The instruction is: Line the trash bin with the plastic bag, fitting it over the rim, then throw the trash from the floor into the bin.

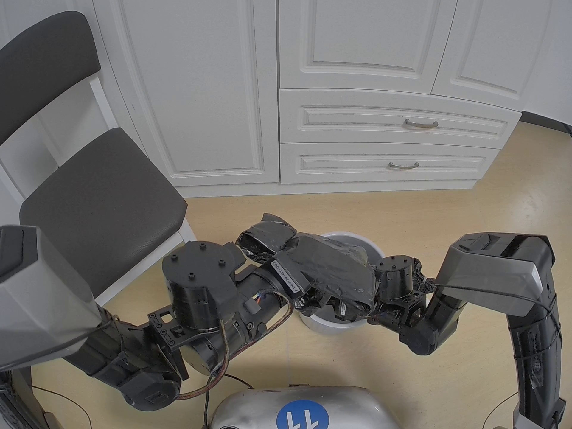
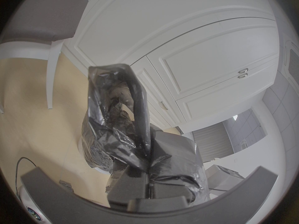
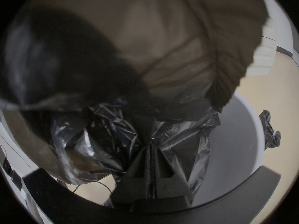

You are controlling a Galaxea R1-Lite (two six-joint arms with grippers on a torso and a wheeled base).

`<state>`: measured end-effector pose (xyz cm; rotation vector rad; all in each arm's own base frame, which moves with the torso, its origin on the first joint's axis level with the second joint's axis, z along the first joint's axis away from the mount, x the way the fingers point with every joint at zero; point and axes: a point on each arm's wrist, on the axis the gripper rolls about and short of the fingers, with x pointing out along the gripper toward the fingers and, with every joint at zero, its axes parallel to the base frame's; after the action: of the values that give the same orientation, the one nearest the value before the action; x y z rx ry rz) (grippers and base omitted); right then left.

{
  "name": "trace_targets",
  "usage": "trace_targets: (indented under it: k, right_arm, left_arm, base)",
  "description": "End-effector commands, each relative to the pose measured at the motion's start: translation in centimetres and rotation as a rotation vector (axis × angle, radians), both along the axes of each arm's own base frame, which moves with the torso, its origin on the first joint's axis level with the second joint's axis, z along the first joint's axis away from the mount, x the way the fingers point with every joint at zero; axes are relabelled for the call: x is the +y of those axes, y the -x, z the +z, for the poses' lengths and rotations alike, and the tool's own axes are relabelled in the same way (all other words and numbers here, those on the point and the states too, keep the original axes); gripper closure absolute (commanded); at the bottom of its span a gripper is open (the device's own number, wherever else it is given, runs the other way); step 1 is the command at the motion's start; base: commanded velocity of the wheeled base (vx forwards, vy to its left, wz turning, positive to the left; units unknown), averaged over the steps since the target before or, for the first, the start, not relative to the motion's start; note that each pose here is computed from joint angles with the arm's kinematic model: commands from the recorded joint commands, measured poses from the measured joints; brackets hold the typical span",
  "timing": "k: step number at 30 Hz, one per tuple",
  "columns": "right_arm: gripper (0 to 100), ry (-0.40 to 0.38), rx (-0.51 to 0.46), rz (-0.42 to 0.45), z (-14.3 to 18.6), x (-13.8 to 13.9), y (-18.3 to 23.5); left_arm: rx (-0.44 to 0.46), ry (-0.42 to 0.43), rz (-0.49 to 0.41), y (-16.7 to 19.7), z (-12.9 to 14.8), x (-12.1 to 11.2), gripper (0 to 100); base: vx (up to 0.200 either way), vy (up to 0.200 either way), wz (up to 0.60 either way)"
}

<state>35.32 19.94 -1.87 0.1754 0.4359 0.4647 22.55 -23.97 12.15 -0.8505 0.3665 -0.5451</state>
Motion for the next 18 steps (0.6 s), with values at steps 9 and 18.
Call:
trace_targets:
  k: [9, 18]
  right_arm:
    - [100, 0.035, -0.019, -0.050, 3.8, -5.6, -0.8]
    - [100, 0.013, -0.072, -0.094, 6.6, -7.9, -1.2]
  left_arm:
    - [-0.083, -0.136, -0.017, -4.4, -2.2, -4.0, 100]
    - [-0.035, -0.236, 0.002, -5.7, -3.1, -3.7, 100]
  base:
    - [0.000, 0.000, 0.00]
    - [0.000, 0.000, 0.00]
